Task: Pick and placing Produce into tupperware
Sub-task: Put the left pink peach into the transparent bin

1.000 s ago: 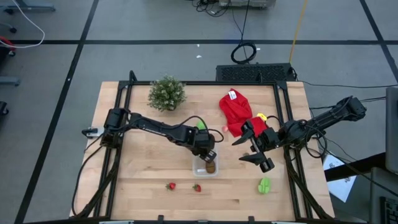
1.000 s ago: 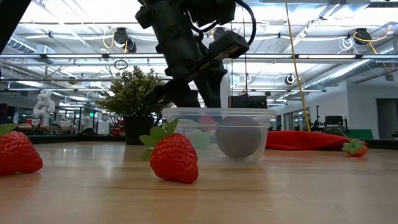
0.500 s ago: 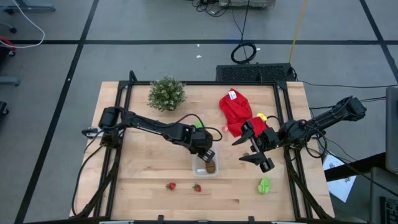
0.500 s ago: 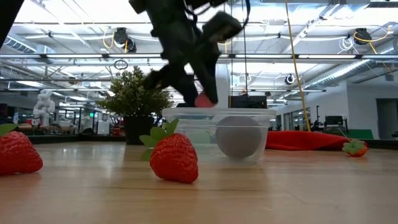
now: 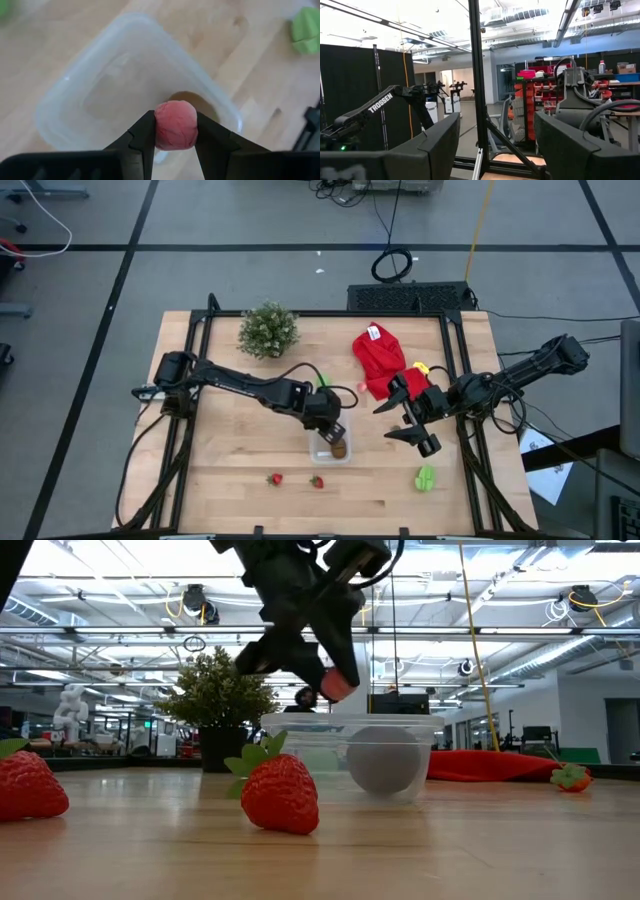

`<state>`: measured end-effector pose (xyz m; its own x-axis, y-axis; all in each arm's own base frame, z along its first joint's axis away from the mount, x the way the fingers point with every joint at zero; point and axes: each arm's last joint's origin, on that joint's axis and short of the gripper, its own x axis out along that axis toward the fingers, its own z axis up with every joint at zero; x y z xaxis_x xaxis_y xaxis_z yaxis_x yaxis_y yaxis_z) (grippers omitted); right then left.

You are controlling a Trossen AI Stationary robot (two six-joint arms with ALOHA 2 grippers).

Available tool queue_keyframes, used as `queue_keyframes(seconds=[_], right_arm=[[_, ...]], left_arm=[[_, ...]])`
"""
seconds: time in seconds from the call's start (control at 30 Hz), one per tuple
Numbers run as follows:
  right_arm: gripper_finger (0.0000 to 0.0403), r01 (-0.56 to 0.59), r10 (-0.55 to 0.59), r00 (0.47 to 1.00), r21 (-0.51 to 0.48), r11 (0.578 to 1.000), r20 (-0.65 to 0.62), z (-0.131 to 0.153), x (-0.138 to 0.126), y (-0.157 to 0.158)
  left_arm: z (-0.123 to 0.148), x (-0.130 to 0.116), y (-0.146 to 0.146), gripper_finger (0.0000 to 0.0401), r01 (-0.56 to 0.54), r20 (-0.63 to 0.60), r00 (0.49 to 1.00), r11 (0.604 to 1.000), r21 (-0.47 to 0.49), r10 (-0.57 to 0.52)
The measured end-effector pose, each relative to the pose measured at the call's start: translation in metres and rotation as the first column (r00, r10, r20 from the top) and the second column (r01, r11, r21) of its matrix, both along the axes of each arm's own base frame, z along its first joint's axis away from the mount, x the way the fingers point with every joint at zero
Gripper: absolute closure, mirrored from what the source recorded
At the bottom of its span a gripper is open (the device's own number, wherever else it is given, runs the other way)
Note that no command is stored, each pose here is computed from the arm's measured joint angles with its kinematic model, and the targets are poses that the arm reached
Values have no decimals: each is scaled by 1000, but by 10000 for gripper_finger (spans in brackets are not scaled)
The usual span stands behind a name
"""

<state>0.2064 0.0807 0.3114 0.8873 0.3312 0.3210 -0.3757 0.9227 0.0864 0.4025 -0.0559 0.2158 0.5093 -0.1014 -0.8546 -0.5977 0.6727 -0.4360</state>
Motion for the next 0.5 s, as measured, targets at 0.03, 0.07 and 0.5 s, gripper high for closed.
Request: queue_keyframes(seconds=[0.03, 0.07, 0.5], right_arm=[[161, 0, 0, 1000, 0, 1000, 0, 0, 0, 0], [161, 0, 0, 1000, 0, 1000, 0, 0, 0, 0], [161, 0, 0, 1000, -3, 1000, -7, -1, 0, 0]], left_arm=[[0, 1, 0, 288, -1, 6, 1000, 1000, -6, 1], [0, 1, -1, 288, 2, 7, 1000, 1000, -8, -2], [-1, -2, 0, 288, -26, -23, 999, 1000, -14, 26]])
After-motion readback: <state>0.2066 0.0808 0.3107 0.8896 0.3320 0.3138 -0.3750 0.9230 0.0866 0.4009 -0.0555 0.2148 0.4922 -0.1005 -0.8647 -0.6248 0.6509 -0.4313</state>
